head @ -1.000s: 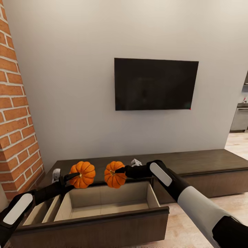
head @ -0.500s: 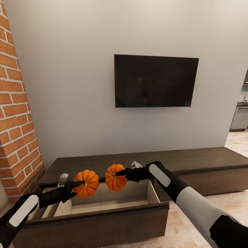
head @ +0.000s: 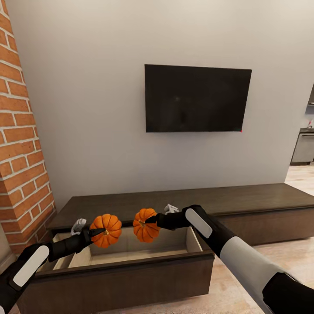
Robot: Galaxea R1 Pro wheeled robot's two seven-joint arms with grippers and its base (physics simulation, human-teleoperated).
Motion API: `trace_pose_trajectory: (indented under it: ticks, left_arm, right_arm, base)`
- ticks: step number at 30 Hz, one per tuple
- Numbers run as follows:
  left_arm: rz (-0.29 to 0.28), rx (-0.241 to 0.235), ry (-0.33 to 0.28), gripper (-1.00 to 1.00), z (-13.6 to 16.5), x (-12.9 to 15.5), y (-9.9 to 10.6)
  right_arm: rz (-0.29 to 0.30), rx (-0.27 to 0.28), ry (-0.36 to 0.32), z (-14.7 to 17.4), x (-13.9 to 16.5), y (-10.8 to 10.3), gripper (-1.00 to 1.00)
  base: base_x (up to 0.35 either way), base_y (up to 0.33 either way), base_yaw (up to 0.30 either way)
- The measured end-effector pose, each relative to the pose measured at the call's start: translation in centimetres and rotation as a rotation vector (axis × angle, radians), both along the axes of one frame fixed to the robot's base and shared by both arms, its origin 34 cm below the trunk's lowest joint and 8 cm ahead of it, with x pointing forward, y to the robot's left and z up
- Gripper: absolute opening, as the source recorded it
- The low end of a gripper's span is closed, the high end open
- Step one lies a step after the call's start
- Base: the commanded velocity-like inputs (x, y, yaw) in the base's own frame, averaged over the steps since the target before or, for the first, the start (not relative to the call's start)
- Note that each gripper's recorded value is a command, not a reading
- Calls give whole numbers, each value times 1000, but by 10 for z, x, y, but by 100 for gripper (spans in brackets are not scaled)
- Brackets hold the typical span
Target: Place each of the two pumpkins and all three candles from the living room inside a cabinet in the living room (use any cabinet), then make sure every cabinet is closed, and position the cauldron so it is next to a table in the living room.
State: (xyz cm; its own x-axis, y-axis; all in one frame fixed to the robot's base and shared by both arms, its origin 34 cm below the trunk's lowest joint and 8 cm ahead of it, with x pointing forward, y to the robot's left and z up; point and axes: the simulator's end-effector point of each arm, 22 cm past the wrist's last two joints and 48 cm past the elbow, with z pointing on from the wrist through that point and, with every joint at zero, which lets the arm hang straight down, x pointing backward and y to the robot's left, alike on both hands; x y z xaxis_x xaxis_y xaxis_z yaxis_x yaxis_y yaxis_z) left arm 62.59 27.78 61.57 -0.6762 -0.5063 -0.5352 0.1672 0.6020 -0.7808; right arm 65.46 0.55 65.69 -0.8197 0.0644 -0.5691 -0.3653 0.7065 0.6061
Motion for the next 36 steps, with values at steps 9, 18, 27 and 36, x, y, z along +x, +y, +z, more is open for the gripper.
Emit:
trace_pose_trajectory:
  ticks: [9, 18, 27, 36]
  left_arm:
    - [74, 44, -51, -100, -2, 12, 15]
    - [74, 52, -49, -100, -3, 12, 16]
    - [79, 50, -42, -100, -5, 11, 18]
    - [78, 49, -49, -100, -2, 11, 17]
  right_arm:
    - [-3, -16, -56, 0, 4, 10, -100]
    - [-19, -9, -79, 4, 9, 8, -100]
    - [-35, -11, -93, 6, 13, 7, -100]
    - [-34, -9, -96, 9, 12, 7, -100]
  base:
    - [0, 0, 0]
    - [87, 0, 0]
    - [5, 0, 76]
    - [0, -45, 219]
